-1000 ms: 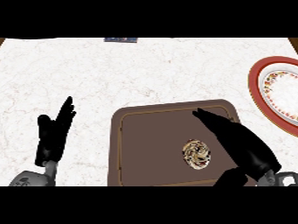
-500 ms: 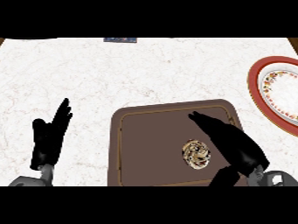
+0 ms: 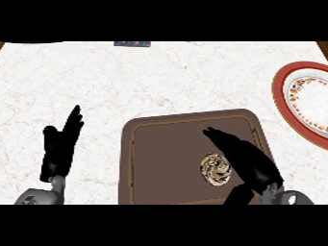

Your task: Pick the cupcake from the tray and place it in the plate

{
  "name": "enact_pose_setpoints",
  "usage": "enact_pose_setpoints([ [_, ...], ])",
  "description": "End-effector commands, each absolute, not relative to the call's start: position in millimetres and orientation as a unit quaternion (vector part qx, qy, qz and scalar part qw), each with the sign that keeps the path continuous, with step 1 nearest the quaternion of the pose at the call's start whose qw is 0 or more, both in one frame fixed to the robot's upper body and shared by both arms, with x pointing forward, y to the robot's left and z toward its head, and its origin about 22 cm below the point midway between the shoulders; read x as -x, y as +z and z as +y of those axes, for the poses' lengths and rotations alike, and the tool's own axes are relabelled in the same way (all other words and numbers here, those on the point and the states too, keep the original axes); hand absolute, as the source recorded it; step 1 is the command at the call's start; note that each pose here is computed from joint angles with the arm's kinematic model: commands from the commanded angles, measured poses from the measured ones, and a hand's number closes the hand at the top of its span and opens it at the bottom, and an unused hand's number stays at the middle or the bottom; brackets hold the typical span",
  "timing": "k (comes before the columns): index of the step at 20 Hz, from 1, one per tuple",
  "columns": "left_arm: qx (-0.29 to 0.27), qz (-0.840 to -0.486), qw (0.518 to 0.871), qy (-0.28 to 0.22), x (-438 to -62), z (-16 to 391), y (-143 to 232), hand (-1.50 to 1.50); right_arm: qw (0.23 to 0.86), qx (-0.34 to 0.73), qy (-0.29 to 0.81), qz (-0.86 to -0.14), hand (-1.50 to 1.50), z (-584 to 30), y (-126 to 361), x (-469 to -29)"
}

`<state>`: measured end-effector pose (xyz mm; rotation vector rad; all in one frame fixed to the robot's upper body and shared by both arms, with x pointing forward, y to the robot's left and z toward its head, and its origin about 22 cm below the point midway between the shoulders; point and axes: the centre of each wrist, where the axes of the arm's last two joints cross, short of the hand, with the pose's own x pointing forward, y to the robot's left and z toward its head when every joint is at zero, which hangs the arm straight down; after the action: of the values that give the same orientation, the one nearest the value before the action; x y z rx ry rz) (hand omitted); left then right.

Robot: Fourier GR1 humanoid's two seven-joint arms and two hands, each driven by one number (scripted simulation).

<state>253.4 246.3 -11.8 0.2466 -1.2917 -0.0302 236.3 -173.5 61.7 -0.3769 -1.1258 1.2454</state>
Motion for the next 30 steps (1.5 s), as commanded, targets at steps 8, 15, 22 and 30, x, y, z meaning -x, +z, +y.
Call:
enact_pose_setpoints([
  [8, -0.113, -0.6, 0.792, -0.012, -257.3, 257.0, -28.9, 0.0, 0.604, 0.184, 0.566, -0.53, 1.5, -181.6, 45.4, -250.7],
  [15, -0.109, -0.593, 0.797, -0.018, -256.7, 244.8, -8.2, 0.0, 0.601, 0.241, 0.539, -0.539, 1.5, -199.9, 49.9, -281.8],
  [22, -0.116, -0.6, 0.791, -0.019, -244.3, 249.2, -2.3, 0.0, 0.614, 0.334, 0.457, -0.549, 1.5, -259.7, 66.5, -341.1],
  [30, -0.125, -0.594, 0.794, -0.011, -242.8, 242.6, -21.1, 0.0, 0.54, 0.414, 0.361, -0.638, 1.5, -270.9, 121.6, -327.0],
])
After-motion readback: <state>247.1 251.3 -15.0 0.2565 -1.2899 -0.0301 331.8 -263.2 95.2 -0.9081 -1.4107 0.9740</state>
